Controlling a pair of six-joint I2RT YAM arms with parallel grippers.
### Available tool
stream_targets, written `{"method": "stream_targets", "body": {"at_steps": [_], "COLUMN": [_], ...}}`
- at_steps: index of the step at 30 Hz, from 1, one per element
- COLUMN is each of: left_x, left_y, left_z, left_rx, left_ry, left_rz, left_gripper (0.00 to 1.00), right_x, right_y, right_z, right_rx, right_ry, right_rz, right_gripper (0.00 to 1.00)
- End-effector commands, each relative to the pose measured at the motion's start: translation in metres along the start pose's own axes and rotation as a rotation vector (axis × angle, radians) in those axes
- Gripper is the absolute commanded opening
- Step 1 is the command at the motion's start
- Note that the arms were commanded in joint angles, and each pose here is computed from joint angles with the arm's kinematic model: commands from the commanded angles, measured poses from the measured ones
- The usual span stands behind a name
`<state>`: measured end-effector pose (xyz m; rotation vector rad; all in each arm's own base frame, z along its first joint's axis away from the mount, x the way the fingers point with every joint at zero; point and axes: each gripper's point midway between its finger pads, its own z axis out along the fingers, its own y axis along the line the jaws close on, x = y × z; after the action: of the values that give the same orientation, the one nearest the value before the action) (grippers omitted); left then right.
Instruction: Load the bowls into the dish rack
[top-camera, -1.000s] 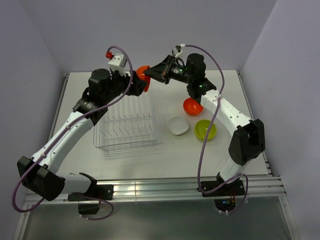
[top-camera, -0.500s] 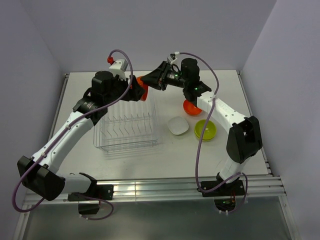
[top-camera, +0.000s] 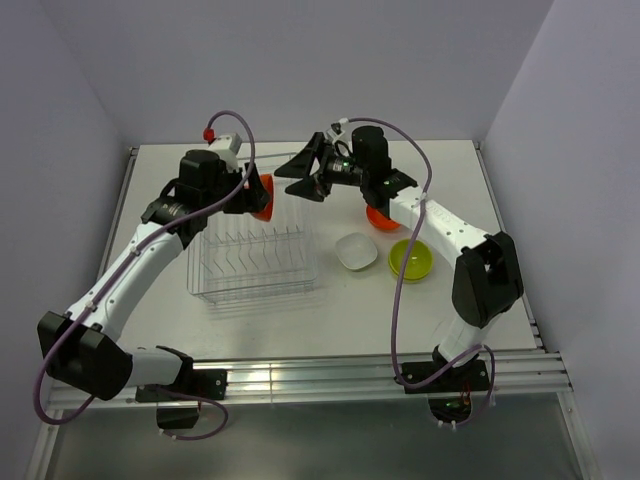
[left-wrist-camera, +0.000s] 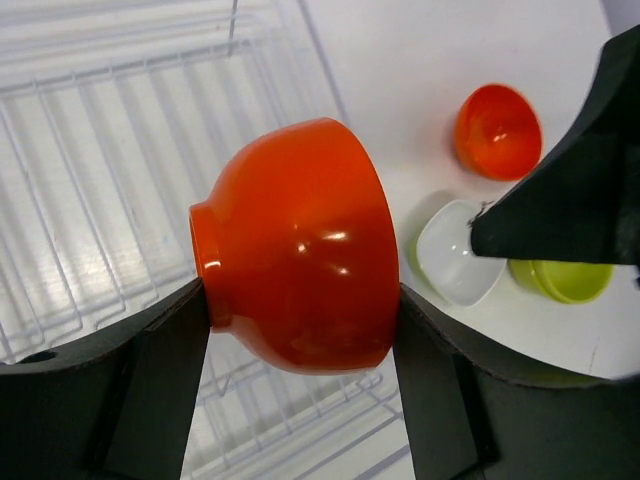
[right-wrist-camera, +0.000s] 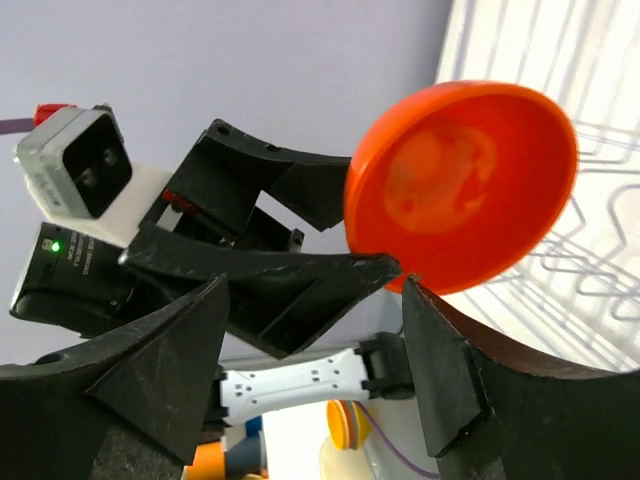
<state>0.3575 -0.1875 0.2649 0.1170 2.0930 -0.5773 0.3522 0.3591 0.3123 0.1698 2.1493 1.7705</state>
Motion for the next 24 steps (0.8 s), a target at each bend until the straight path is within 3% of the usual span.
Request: {"method": "stream_targets", "body": {"at_steps": [1,6,12,17,24], "left_x": [-0.009,-0.008,0.011,0.013,0.003], "left_y": [0.004,0.020,0.048,0.068,0.083], "left_z": [-0.017,-0.025,-0.040,-0.062,-0.097], "left_rx": [-0.017,-0.087,-0.233,-0.333,-0.488], "left_ry": [-0.043,-0.041,0.051,0.036,0.018], "left_rz": [0.023,0.069,0.102,0.175,0.105], "left_gripper": [0.00,0.00,0.00,0.00,0.00], "right_x": [0.008,0.012,0.000,-0.006,-0.014], "right_y": [0.012,0.006,0.001,0.001,-0.006], "right_z": [-0.014,-0.024,-0.044,-0.059,-0.075], "right_rx": [-0.008,0.030,0.086,0.131,0.178], "right_ry": [0.023,0.039,0.000,-0.021,-0.051], "right_rz": [-0.090,-0.150,-0.278,-0.350,-0.404], "right_gripper": [0.77,0.78,0.79,0.79,0.79]}}
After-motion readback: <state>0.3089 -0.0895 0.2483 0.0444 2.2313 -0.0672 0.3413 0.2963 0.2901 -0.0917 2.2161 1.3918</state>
